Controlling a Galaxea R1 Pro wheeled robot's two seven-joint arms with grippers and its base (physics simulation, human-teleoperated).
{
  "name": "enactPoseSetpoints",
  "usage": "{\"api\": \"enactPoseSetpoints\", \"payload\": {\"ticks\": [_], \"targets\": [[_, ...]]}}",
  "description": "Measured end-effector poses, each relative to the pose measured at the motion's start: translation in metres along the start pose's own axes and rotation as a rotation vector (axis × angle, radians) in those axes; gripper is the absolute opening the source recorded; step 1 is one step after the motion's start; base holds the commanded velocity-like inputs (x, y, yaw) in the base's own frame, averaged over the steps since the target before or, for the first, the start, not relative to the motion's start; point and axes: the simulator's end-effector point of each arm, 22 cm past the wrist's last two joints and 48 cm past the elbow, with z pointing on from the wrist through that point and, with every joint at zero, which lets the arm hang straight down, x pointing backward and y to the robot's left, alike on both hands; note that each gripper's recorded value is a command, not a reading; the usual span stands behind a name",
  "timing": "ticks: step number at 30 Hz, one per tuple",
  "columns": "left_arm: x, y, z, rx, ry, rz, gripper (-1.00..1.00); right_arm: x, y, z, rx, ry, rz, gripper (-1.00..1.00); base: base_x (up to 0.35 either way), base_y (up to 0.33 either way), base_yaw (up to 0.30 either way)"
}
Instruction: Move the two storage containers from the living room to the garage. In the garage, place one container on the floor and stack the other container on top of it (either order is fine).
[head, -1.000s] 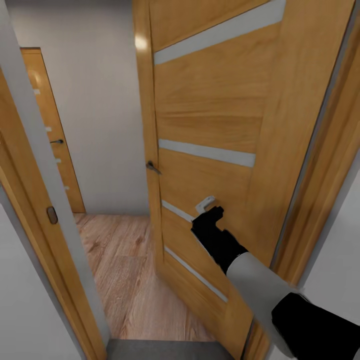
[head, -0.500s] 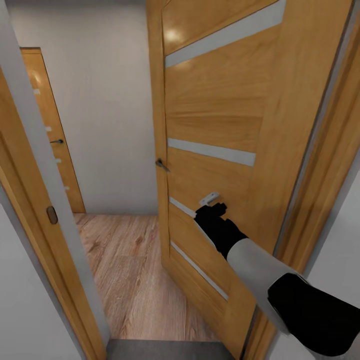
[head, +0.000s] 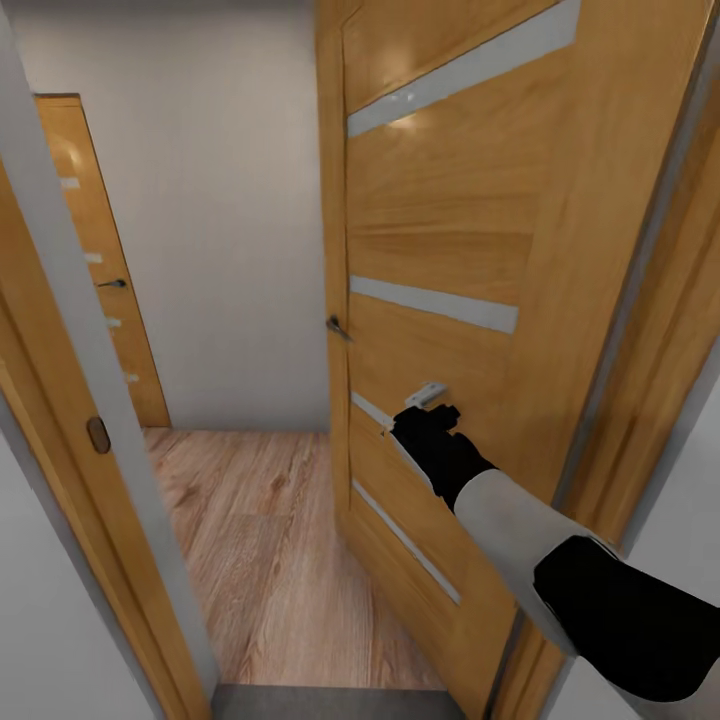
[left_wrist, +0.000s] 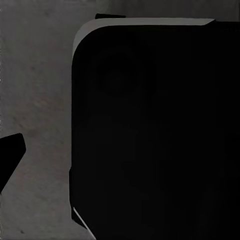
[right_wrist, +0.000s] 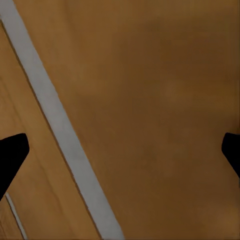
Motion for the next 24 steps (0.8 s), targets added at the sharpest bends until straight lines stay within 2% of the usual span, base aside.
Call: {"api": "enactPoseSetpoints", "payload": {"ticks": [3,7,17,24], "targets": [[-0.0001,-0.0002,0.0000,0.001,0.000,0.005,1.00,-0.0024,-0.0103,-0.0005,0.048,-0.009,-0.038,1.00,0.280,0.000,0.000],[-0.0002,-0.0003,0.0001,0.001,0.000,0.006,1.00,-0.0015,-0.0066,0.0002,0.032,-0.006,-0.026,1.00,0.095,0.000,0.000],[-0.0002,0.0001,0.0001,-0.001,0.000,0.002,1.00,-0.0019,-0.0079,0.0000,0.038,-0.007,-0.032,1.00,0.015,0.000,0.000],[-0.0001,-0.0003,0.0000,0.001,0.000,0.006,1.00,-0.0001,-0.0033,0.0001,0.016,0.000,-0.015,1.00,0.227,0.000,0.000]]}}
